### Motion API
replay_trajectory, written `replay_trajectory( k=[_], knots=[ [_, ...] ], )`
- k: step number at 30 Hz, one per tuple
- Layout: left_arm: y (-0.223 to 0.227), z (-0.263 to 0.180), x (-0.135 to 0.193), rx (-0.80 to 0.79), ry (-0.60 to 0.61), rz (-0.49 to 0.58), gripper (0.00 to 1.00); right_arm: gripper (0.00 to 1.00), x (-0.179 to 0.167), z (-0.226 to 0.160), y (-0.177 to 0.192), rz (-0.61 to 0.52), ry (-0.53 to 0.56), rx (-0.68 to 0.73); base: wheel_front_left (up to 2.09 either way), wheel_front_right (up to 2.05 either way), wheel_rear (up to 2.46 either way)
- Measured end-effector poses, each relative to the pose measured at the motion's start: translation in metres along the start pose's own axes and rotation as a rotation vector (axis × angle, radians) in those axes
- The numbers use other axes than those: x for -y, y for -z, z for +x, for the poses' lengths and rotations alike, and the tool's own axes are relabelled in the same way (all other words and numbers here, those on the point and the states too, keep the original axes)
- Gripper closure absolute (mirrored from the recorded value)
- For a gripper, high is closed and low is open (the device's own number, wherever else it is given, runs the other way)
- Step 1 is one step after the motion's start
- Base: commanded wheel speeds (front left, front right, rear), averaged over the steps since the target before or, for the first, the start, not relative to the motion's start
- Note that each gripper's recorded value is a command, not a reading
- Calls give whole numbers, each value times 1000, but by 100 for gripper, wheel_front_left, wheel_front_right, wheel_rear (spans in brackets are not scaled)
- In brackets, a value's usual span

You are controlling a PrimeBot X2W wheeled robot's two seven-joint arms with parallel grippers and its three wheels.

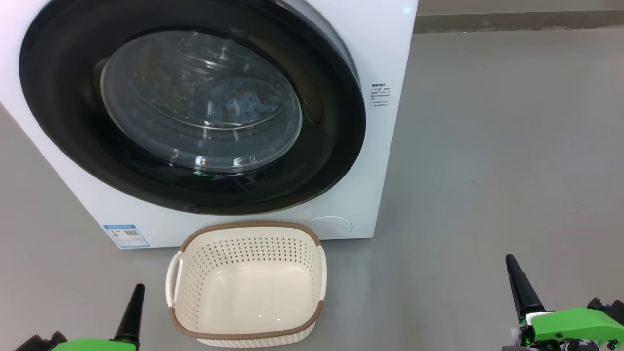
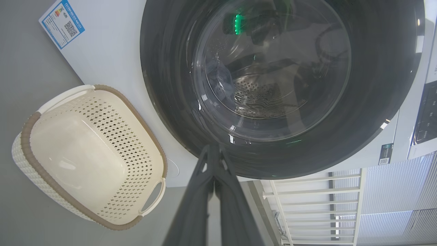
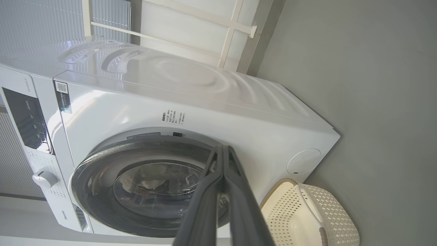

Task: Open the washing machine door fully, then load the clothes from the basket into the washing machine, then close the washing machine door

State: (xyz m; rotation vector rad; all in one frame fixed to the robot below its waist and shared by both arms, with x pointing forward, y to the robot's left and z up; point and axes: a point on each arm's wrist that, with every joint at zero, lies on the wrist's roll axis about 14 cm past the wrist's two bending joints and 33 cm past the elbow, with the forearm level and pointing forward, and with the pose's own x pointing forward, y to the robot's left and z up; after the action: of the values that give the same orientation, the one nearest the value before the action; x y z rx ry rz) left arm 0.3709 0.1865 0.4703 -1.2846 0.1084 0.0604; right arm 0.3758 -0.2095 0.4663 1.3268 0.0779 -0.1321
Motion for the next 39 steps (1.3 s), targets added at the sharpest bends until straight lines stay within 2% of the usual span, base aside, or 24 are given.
replay_trajectory(
  k=[24, 39],
  knots=[
    [-4, 4, 11, -6, 38, -263, 100, 100, -15, -1, -3, 218, -56, -14, 0, 0, 0],
    [-4, 5, 13, -5, 45, -293, 100, 100, -17, -1, -4, 246, -62, -11, 0, 0, 0]
  ],
)
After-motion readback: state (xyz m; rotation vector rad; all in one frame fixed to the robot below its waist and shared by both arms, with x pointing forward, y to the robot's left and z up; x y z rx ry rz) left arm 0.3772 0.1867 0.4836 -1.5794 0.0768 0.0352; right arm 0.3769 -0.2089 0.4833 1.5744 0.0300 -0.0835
